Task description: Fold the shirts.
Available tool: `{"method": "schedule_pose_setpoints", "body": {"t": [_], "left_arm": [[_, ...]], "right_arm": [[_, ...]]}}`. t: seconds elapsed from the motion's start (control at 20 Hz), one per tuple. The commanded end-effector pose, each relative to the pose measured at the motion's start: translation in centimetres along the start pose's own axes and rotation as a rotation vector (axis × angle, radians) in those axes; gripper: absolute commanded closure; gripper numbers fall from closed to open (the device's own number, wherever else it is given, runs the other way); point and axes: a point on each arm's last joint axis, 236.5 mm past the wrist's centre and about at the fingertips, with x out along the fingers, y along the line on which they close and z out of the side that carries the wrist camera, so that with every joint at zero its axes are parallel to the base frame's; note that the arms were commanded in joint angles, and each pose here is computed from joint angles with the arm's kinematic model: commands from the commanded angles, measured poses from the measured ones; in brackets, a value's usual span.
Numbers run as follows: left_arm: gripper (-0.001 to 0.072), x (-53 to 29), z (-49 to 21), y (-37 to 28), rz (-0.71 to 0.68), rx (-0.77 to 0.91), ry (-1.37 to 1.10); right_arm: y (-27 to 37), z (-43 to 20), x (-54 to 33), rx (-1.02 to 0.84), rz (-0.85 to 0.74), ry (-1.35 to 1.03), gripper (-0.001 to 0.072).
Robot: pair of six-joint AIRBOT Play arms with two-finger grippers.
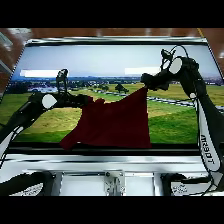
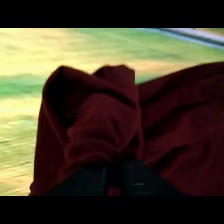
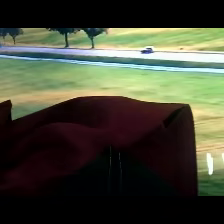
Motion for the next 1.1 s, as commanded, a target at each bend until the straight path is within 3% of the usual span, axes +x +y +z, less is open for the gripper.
{"method": "schedule_pose_setpoints", "body": {"t": [0.0, 0.05, 0.2, 0.3, 0.35, 0.4, 0.55, 0.7, 1.05], "left_arm": [[0.0079, 1.0, -0.4, 1.2, 0.004, 0.015, 0.058], [0.0031, -0.3, 0.0, 2.3, 0.020, 0.041, 0.100], [0.0039, -5.5, -0.8, 7.0, 0.064, 0.049, 0.302], [0.0059, -9.2, -3.6, 10.8, 0.096, -0.002, 0.446], [0.0059, -10.9, -5.6, 12.9, 0.129, -0.046, 0.507], [0.0059, -12.0, -7.4, 14.6, 0.155, -0.080, 0.536], [0.0055, -12.7, -13.6, 18.2, 0.184, -0.238, 0.546], [0.0049, -10.5, -18.0, 18.2, 0.112, -0.380, 0.537], [0.0049, -6.6, -21.2, 16.8, -0.010, -0.466, 0.549]], "right_arm": [[0.6, 0.8, 0.7, 0.035, 0.051, -0.017, 0.0203], [0.2, 1.2, -0.5, -0.015, 0.045, -0.026, 0.0090], [-4.0, 0.0, -5.3, -0.152, -0.061, 0.036, 0.0091], [-10.3, -3.8, -9.0, -0.173, -0.238, 0.210, 0.0099], [-13.0, -5.7, -10.7, -0.162, -0.296, 0.304, 0.0153], [-14.7, -7.4, -11.8, -0.145, -0.299, 0.369, 0.0159], [-15.4, -11.2, -11.5, 0.024, -0.128, 0.389, 0.0155], [-13.7, -14.6, -8.9, 0.153, 0.062, 0.358, 0.0154], [-13.6, -18.3, -5.8, 0.233, 0.094, 0.391, 0.0155]]}}
